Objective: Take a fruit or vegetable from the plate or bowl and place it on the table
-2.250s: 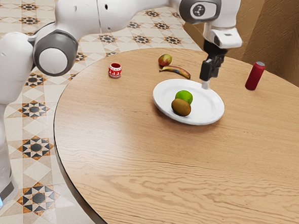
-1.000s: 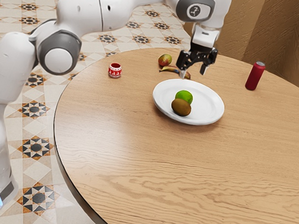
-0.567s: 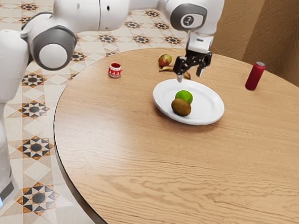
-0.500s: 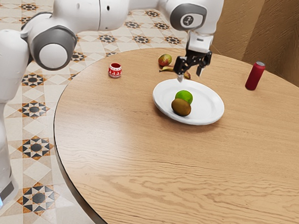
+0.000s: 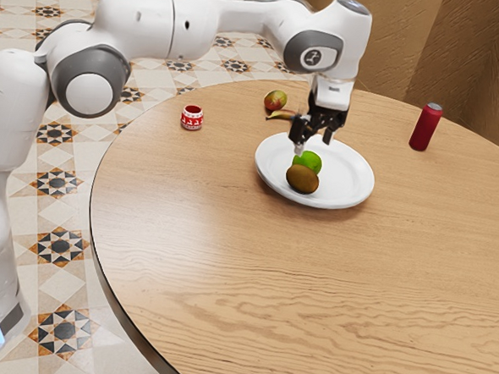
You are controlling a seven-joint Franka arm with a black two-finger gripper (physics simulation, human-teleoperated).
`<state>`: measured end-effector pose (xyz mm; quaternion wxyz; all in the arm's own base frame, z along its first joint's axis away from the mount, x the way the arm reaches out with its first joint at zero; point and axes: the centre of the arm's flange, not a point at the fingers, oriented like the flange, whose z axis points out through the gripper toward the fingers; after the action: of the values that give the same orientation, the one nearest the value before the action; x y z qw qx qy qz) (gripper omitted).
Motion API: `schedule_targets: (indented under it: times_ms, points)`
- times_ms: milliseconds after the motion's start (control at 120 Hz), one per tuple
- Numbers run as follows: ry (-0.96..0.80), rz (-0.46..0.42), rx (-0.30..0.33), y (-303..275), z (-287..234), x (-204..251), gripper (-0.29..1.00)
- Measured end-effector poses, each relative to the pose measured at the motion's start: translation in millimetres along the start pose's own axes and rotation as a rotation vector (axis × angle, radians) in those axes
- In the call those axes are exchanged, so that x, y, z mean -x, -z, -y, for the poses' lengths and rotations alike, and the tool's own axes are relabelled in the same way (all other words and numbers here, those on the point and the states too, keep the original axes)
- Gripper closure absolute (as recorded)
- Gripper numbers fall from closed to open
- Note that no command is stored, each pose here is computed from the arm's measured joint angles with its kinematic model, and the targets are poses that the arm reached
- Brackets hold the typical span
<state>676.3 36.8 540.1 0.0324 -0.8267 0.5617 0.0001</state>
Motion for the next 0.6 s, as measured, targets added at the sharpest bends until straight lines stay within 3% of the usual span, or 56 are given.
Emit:
schedule_targets:
  times_ms: [600]
  points:
    - [-0.04,0.005,0.025,-31,0,-5,0.0]
